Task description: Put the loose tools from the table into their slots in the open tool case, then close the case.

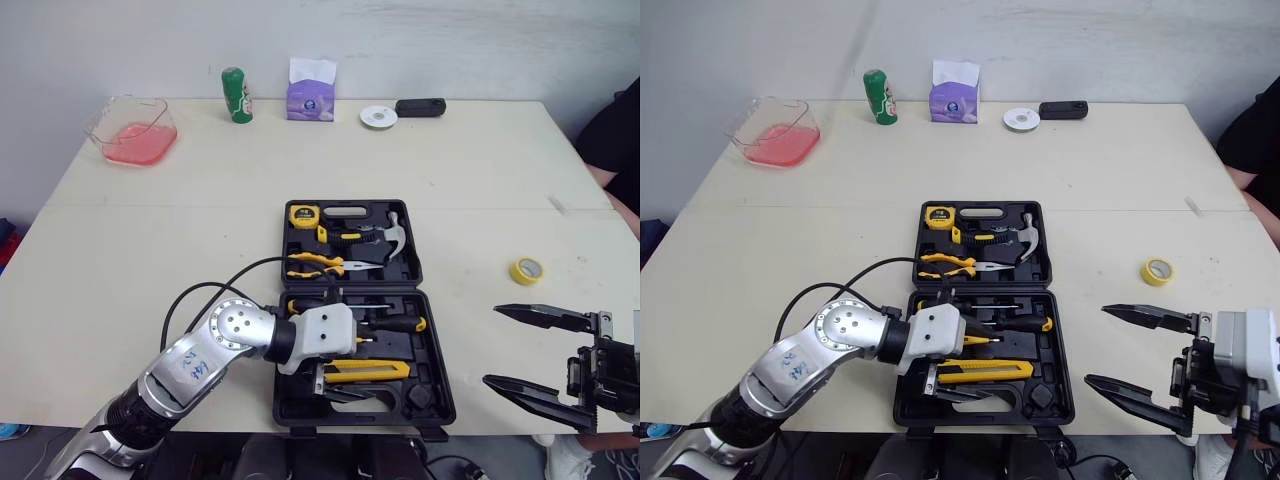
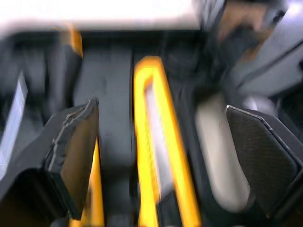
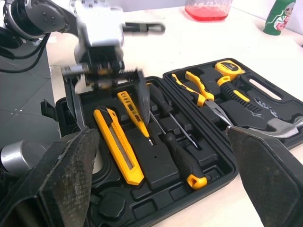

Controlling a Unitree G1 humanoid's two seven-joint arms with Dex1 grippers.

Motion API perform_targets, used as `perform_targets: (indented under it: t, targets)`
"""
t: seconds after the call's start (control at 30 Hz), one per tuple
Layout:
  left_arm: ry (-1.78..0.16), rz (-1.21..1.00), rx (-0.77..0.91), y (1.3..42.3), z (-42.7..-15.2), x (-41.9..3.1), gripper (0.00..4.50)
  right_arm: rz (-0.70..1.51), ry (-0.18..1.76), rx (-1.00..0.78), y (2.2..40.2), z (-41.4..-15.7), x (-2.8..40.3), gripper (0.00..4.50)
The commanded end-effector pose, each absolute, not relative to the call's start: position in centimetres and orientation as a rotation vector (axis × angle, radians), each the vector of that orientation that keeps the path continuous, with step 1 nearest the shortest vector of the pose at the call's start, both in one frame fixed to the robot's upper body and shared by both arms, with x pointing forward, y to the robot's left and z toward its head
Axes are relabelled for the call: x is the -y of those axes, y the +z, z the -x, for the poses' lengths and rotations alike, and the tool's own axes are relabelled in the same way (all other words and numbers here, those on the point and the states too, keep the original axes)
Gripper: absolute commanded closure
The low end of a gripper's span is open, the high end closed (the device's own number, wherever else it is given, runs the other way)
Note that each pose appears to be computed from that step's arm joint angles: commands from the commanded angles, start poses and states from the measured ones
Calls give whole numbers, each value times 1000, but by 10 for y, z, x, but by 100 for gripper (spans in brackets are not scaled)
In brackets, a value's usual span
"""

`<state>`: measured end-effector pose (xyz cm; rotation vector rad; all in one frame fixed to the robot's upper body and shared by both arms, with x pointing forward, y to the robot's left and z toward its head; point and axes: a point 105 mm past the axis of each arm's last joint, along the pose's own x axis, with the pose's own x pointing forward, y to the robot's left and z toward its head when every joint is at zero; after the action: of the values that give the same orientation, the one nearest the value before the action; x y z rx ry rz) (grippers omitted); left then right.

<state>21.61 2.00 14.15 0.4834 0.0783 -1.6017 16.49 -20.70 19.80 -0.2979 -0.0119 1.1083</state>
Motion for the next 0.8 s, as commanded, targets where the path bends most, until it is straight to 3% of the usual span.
perform_targets:
  t: [0.03,0.13,0.37,0.8]
  targets:
    - [-1632,-402,54,159,-213,-24,3,306,1112,37,198,-164,206,0]
    - [-1679,-315,94,164,-206,-33,89,304,1107,44,196,-166,207,0]
    - [-1634,-239,105,150,-213,-47,429,305,1099,53,190,-169,209,0]
    - [-1678,-313,-48,107,-206,-43,440,298,1084,19,174,-164,223,0]
